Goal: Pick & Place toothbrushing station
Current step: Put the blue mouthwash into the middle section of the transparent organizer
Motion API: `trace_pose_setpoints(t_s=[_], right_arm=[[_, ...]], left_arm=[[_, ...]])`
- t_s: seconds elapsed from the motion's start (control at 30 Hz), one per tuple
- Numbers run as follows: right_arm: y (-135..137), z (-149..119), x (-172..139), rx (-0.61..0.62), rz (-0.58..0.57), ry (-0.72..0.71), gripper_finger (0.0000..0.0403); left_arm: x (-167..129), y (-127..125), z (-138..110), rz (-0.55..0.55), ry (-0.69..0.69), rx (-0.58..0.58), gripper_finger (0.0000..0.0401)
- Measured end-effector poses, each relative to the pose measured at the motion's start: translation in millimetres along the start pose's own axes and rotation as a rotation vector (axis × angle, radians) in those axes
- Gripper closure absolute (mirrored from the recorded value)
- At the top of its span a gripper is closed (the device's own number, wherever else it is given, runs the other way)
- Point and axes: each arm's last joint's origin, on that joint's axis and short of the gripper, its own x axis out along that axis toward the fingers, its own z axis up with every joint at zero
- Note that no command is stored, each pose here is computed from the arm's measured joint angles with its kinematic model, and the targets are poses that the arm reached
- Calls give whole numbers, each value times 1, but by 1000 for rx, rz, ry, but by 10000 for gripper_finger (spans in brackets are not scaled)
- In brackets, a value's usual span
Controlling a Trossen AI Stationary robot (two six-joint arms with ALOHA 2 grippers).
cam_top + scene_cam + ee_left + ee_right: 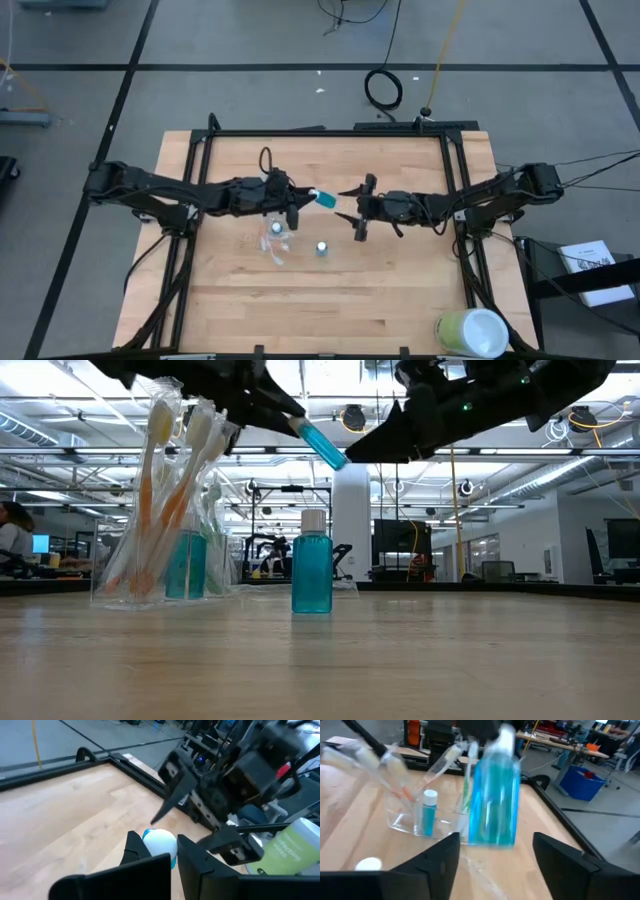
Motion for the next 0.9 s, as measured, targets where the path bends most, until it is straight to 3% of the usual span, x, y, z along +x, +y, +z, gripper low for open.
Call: trace_pose_setpoints(t_s=[0.27, 0.57, 0.9], right_arm=[[12, 2, -4, -15, 40, -8, 119], [7, 18, -24, 55, 56, -33, 124], [2, 20, -36, 98, 64, 9, 124]], left_arm=[[-52, -3, 15, 28, 104, 39, 400], [-107, 6, 12, 111, 270, 28, 401], [-105, 12, -10, 270, 410, 13, 401]])
